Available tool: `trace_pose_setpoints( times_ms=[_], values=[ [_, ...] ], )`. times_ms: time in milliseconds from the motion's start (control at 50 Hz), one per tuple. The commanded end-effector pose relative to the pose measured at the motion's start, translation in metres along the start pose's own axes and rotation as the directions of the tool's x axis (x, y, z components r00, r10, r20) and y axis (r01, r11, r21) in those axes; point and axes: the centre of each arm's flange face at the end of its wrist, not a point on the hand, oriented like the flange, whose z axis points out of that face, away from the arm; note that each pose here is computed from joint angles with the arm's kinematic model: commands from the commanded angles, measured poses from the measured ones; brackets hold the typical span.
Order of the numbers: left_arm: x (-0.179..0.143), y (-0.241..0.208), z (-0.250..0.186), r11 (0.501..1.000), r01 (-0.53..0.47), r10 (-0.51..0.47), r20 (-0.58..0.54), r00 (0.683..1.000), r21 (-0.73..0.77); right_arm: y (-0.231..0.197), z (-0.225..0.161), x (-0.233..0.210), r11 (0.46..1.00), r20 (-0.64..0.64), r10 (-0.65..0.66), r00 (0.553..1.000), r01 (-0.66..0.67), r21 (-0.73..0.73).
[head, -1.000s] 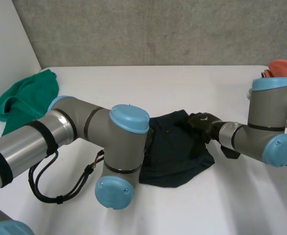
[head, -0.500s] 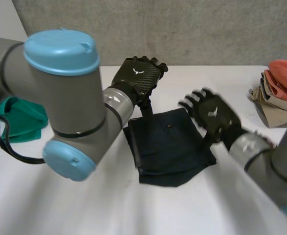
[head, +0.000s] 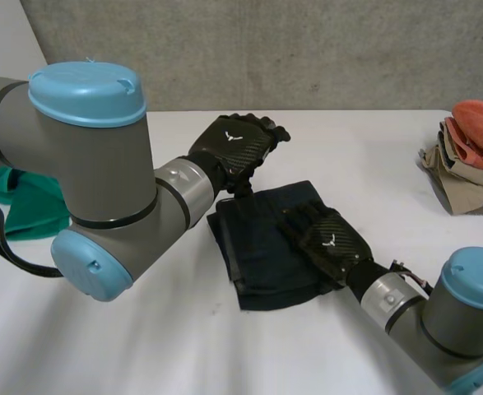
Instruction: Fold the laundry.
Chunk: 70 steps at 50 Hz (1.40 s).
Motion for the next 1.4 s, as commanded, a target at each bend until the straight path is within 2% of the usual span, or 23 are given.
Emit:
trace_pose_setpoints(
  times_ms=[20, 140, 320, 480, 840, 1000, 1160, 1220, 1320, 1360, 1400],
  values=[
    [0.001, 0.004, 0.000, 1.000, 0.001, -0.001, -0.002, 1.000, -0.011, 0.001, 0.017, 0.003, 0.999, 0.000, -0.013, 1.000, 0.013, 0.031],
    [0.001, 0.004, -0.001, 1.000, 0.001, -0.001, -0.004, 1.000, -0.011, -0.009, 0.026, 0.005, 0.997, -0.002, -0.020, 1.000, 0.020, 0.071],
    [0.001, 0.001, -0.002, 1.000, 0.000, 0.000, -0.002, 1.000, -0.004, -0.032, 0.042, 0.036, 0.983, -0.048, 0.115, 0.992, -0.107, 0.150],
    [0.001, -0.001, -0.005, 1.000, 0.000, 0.000, -0.002, 1.000, -0.001, -0.024, 0.045, 0.032, 0.979, -0.008, 0.185, 0.983, -0.184, 0.090],
    [0.002, 0.005, -0.005, 1.000, 0.002, -0.002, -0.007, 1.000, -0.018, -0.012, 0.056, 0.031, 0.987, -0.003, 0.150, 0.989, -0.150, 0.055],
    [0.001, -0.003, -0.009, 1.000, -0.001, 0.001, -0.002, 1.000, 0.002, -0.025, 0.067, 0.056, 0.991, -0.067, 0.096, 0.993, -0.089, 0.099],
    [-0.002, -0.021, -0.015, 0.998, -0.006, 0.006, 0.009, 1.000, 0.058, -0.074, 0.074, 0.113, 0.970, -0.195, 0.032, 0.980, 0.017, 0.244],
    [-0.003, -0.027, -0.018, 0.997, -0.009, 0.008, 0.011, 1.000, 0.076, -0.078, 0.072, 0.159, 0.958, -0.296, 0.056, 0.954, 0.033, 0.286],
    [0.001, -0.036, -0.020, 0.993, -0.017, 0.016, 0.003, 1.000, 0.115, -0.092, 0.049, 0.251, 0.907, -0.474, 0.154, 0.867, 0.066, 0.416],
    [0.002, -0.039, -0.022, 0.992, -0.017, 0.016, 0.003, 1.000, 0.126, -0.089, 0.030, 0.292, 0.890, -0.531, 0.190, 0.826, 0.084, 0.449],
    [0.004, -0.041, -0.024, 0.991, -0.017, 0.018, -0.002, 1.000, 0.130, -0.078, 0.019, 0.314, 0.887, -0.558, 0.213, 0.802, 0.081, 0.455]
  ],
)
